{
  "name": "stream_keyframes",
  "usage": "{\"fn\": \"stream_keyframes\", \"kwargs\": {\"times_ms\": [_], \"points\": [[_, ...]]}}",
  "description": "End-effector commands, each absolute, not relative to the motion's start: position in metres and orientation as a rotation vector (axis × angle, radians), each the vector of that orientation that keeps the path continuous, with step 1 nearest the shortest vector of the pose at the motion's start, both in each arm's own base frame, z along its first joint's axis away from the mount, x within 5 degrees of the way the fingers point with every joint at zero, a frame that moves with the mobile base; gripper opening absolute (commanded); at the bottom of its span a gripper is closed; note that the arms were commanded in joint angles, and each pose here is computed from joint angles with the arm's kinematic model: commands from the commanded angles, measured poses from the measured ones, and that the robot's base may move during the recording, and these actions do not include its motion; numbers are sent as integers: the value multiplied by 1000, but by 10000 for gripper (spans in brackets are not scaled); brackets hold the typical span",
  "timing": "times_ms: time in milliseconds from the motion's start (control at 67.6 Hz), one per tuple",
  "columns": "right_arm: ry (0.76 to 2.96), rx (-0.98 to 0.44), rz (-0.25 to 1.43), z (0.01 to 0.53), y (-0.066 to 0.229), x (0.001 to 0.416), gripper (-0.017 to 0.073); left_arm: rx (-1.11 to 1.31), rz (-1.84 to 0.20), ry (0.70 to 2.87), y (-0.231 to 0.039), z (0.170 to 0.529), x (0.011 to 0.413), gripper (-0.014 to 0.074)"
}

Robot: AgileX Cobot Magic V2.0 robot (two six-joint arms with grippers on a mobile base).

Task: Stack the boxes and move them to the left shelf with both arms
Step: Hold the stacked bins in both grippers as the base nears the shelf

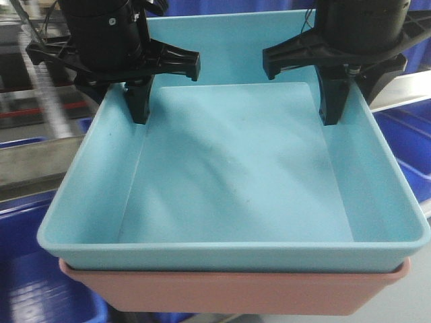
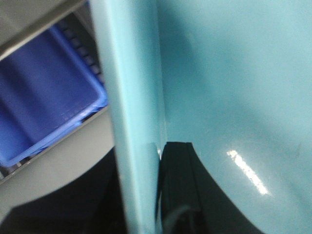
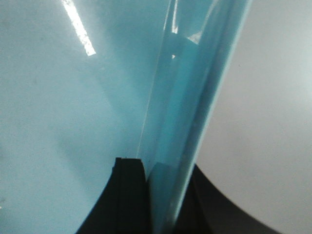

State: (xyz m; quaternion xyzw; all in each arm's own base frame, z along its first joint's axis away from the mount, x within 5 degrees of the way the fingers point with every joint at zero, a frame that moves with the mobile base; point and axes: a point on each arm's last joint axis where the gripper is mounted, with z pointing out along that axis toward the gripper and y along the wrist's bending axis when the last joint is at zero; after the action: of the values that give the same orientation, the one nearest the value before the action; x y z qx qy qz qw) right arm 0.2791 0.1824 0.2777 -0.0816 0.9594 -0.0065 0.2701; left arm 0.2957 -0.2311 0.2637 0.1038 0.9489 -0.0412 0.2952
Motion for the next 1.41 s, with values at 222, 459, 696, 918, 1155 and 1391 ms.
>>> {"fn": "stream_keyframes", "kwargs": {"times_ms": [222, 459, 696, 918, 1155, 1391], "points": [[2359, -273, 267, 316, 206, 278, 56, 308, -411, 2295, -256, 311, 288, -3], [2359, -273, 267, 316, 206, 278, 56, 308, -411, 2295, -256, 311, 288, -3], [2359, -273, 267, 316, 206, 278, 56, 308, -411, 2295, -256, 311, 288, -3], [2359, -273, 267, 316, 206, 278, 56, 308, -411, 2295, -256, 311, 288, -3], [2359, -273, 267, 316, 206, 278, 56, 308, -411, 2295, -256, 311, 288, -3], [2359, -273, 267, 316, 206, 278, 56, 308, -411, 2295, -256, 311, 288, -3]]}}
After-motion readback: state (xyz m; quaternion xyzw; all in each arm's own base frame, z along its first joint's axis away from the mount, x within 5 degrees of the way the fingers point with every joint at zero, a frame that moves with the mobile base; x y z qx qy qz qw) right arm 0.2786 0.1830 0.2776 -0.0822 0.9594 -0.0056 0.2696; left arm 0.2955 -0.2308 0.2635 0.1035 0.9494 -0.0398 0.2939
